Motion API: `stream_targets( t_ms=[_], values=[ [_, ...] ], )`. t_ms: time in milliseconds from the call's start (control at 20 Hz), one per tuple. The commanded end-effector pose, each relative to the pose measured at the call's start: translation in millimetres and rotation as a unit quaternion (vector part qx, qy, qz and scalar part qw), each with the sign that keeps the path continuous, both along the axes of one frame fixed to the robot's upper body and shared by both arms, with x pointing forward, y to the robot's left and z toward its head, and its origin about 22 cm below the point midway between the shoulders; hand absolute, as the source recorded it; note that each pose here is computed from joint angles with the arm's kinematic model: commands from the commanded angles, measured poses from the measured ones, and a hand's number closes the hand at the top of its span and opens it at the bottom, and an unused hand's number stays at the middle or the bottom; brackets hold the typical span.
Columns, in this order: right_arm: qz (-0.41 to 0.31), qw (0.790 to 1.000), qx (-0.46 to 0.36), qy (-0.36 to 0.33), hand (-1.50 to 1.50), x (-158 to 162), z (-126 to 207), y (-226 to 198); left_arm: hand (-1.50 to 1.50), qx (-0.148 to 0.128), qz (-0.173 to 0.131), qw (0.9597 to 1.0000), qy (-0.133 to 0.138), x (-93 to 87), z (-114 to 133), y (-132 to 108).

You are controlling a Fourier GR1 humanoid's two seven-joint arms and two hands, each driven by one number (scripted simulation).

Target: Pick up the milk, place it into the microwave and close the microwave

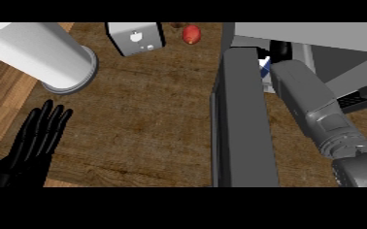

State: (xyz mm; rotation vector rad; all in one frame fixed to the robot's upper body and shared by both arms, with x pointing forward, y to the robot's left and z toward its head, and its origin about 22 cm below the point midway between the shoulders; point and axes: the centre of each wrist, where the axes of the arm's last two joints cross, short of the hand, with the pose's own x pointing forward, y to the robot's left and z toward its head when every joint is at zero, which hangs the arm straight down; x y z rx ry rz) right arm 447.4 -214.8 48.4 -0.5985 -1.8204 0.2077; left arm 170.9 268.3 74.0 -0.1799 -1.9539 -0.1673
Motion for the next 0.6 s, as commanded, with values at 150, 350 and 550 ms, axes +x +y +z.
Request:
stream_targets(
  t_ms=[150,350,550],
  values=[
    [0.006,1.000,0.008,-0.001,-1.50,-0.2,2.7,-17.2,-1.50,-0.009,-0.007,0.9999,0.002,1.3,-1.4,-19.9],
    [0.028,0.999,0.018,0.007,-1.50,-11.7,-18.6,-30.9,-1.50,-0.002,-0.014,0.9999,0.002,-2.6,-1.6,-20.6],
    [0.042,0.998,0.045,0.002,-1.50,-10.8,-17.4,-28.7,-1.50,0.002,-0.015,0.9999,0.008,-2.1,-6.1,-22.0]
  ],
)
